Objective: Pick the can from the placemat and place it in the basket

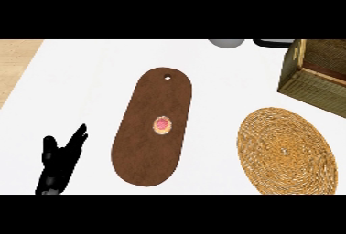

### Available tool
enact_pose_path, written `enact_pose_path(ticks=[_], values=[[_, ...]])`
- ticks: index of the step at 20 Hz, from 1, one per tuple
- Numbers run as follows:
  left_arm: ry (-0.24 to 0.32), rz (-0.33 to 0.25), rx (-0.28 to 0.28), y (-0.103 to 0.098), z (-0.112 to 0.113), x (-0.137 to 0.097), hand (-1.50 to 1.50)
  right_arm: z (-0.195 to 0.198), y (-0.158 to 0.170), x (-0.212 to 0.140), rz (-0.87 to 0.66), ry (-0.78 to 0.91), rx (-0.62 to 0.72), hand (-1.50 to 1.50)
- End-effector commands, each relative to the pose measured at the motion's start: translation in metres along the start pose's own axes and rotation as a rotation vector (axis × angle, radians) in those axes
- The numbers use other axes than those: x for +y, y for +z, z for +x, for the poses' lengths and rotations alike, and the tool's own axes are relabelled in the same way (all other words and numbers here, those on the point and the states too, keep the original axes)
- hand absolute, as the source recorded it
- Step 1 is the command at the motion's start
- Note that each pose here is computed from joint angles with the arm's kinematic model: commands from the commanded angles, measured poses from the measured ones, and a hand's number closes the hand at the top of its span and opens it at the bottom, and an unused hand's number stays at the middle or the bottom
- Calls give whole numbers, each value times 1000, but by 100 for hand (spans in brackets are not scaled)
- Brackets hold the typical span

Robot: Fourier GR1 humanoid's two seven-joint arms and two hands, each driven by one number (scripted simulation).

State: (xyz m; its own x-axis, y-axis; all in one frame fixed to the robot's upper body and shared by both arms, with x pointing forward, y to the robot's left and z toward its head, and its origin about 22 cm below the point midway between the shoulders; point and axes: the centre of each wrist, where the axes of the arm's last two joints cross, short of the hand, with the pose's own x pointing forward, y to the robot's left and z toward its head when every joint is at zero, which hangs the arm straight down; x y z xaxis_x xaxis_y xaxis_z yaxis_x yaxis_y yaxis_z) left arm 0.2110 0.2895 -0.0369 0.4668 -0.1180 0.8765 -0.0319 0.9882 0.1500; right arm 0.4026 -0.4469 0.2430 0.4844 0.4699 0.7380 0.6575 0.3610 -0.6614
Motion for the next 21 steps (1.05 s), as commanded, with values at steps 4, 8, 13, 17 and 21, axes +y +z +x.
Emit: enact_pose_path(ticks=[4,8,13,17,21], values=[[16,2,64,3,-18,2,0,-29,-8,-7,-42,33,-67,-150],[6,-8,67,15,-31,2,0,-17,-12,-24,-85,-19,-63,-150],[12,20,71,-1,-15,12,0,-26,-17,-47,-116,-138,-14,-150],[31,32,70,9,-12,9,0,-49,-24,-86,-188,-165,38,-150],[37,21,87,8,-23,0,0,-77,-30,-129,-204,-162,79,-150]])
